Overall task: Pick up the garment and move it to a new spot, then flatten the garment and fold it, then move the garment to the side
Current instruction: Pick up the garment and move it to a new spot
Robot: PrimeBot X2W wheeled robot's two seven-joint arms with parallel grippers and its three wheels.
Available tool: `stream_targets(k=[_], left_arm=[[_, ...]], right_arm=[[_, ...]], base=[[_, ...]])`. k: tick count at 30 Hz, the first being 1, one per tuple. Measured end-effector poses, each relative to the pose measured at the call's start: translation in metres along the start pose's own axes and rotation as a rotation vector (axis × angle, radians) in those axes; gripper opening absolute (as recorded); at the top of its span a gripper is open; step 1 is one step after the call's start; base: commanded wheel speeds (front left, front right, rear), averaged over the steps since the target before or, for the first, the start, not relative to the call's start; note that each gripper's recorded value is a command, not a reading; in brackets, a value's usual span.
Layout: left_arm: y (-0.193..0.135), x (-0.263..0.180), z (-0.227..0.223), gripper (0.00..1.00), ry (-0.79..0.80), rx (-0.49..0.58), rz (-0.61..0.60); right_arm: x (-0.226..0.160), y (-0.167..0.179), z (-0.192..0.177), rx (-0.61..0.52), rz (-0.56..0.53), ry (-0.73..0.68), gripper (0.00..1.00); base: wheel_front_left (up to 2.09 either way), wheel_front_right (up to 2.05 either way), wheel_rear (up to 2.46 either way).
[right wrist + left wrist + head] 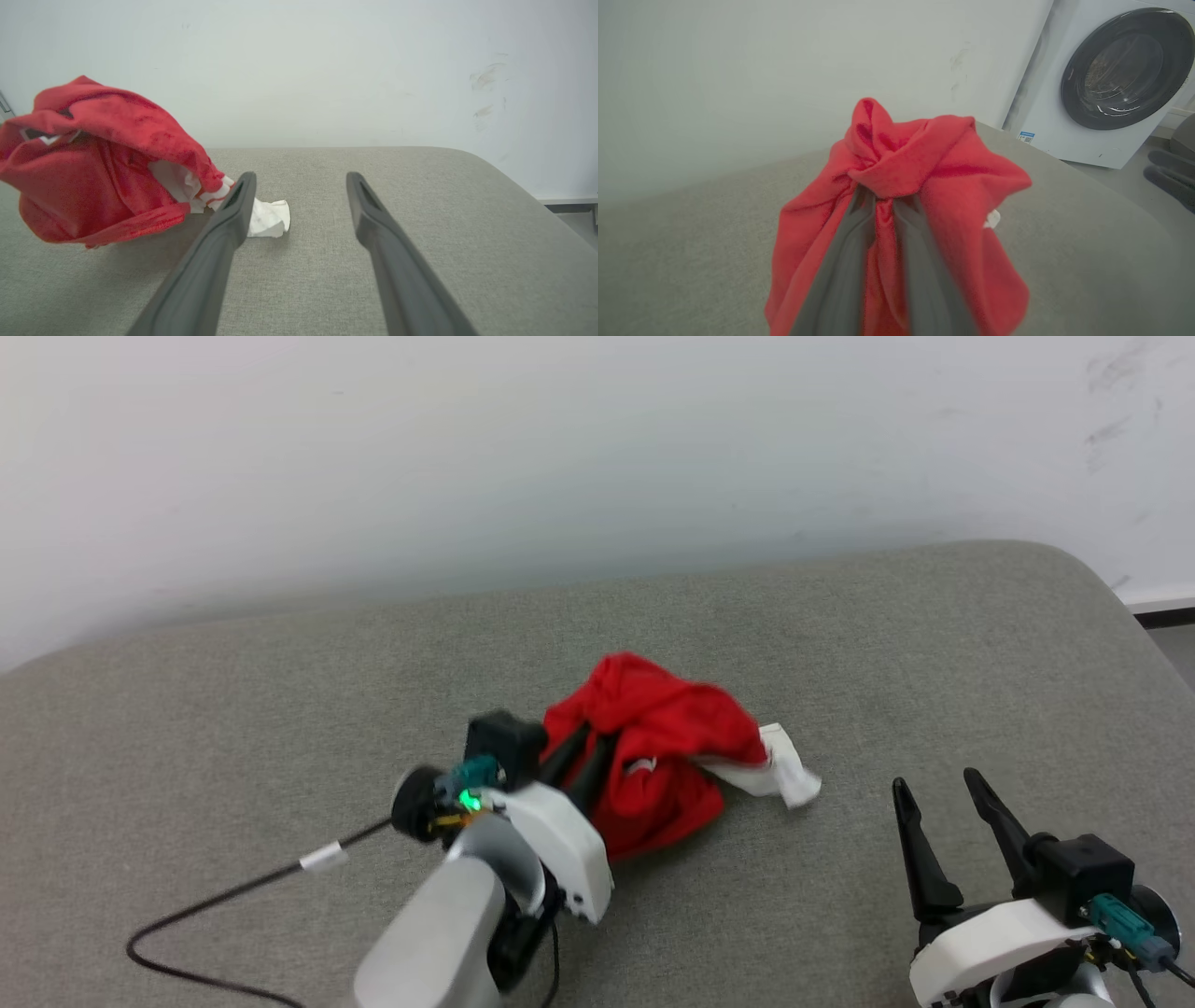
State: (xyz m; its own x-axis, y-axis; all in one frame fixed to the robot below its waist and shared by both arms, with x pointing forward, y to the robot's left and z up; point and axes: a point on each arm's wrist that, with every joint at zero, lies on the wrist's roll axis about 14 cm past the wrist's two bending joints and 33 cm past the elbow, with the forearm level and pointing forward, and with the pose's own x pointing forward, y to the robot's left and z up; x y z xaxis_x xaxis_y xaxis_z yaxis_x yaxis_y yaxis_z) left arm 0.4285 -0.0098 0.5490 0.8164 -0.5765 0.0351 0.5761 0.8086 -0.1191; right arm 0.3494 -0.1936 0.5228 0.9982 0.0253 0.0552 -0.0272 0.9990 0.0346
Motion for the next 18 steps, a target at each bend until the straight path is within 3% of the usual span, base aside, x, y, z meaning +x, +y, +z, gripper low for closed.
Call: stream_targets(k=[7, 8, 9, 10, 11, 18], left_arm=[[-0.042, -0.049, -0.104, 0.00, 0.273, -0.108, -0.062], [-0.044, -0.056, -0.112, 0.14, 0.295, -0.120, -0.062], [-0.047, -0.061, -0.118, 0.44, 0.313, -0.129, -0.062], [-0.048, -0.065, -0.121, 0.85, 0.324, -0.131, -0.060], [-0.049, -0.068, -0.122, 1.00, 0.321, -0.130, -0.059], [-0.035, -0.057, -0.066, 1.00, 0.087, -0.084, 0.003]], right_arm=[[-0.001, -0.004, -0.006, 0.014, -0.015, 0.018, 1.00], [0.000, -0.004, -0.006, 0.014, -0.015, 0.018, 1.00], [0.000, -0.005, -0.006, 0.014, -0.016, 0.017, 1.00], [0.001, -0.005, -0.006, 0.014, -0.016, 0.016, 1.00], [0.002, -0.004, -0.005, 0.015, -0.012, 0.015, 1.00], [0.009, 0.007, -0.002, 0.023, 0.022, 0.002, 1.00]], base=[[0.00, 0.00, 0.00], [0.00, 0.00, 0.00], [0.00, 0.00, 0.00], [0.00, 0.00, 0.00], [0.00, 0.00, 0.00], [0.00, 0.00, 0.00]])
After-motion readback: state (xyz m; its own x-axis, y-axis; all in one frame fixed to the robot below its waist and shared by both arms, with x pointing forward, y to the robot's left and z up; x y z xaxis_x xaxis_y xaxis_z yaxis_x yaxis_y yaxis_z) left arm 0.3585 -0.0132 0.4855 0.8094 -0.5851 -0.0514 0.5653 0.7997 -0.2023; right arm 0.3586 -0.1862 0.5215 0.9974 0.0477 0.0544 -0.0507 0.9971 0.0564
